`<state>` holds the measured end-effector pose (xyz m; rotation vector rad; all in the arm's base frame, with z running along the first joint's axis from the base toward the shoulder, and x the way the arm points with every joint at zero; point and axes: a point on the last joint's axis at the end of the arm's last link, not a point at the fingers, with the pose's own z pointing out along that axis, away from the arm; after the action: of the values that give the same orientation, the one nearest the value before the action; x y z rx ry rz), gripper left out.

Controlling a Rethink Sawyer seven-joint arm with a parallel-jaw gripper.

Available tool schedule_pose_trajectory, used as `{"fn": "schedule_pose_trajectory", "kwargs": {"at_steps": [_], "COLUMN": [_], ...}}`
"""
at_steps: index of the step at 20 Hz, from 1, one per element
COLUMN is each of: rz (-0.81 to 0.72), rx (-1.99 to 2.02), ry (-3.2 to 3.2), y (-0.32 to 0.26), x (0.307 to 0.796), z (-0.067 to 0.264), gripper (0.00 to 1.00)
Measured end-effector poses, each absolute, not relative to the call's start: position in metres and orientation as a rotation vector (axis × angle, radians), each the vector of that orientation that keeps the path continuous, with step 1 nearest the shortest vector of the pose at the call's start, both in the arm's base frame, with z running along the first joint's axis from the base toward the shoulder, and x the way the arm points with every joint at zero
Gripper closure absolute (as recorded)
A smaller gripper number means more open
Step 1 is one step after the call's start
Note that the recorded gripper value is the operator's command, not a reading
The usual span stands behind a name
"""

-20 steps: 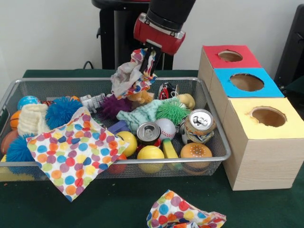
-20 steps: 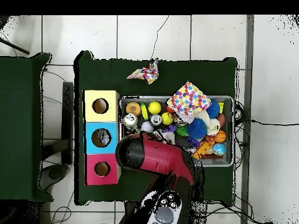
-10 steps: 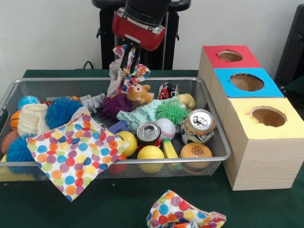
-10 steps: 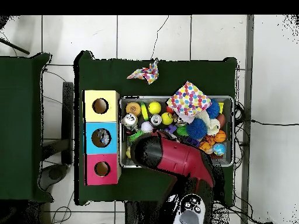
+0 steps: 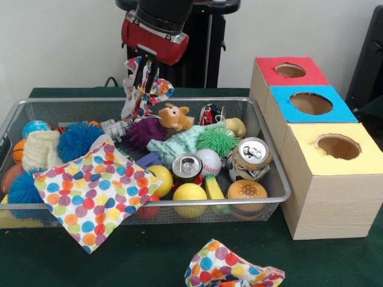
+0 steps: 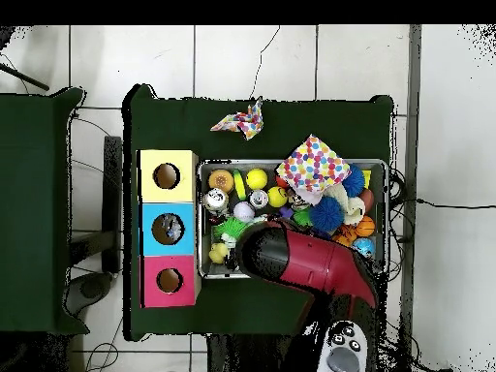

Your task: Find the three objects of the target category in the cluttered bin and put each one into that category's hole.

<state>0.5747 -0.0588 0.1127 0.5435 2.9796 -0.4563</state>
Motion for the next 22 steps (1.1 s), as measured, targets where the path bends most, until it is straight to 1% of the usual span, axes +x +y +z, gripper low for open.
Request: {"fn": "schedule_pose_trajectory", "kwargs": {"at_steps": [16, 22], "rz": [-0.404, -0.348], "rx": [0.452, 0.476], "ry": [3.014, 2.999], "y": [-0.050, -0.055], "x": [0.577, 0.587], "z": [0.098, 0.103], "gripper": [1.00, 1.00]}}
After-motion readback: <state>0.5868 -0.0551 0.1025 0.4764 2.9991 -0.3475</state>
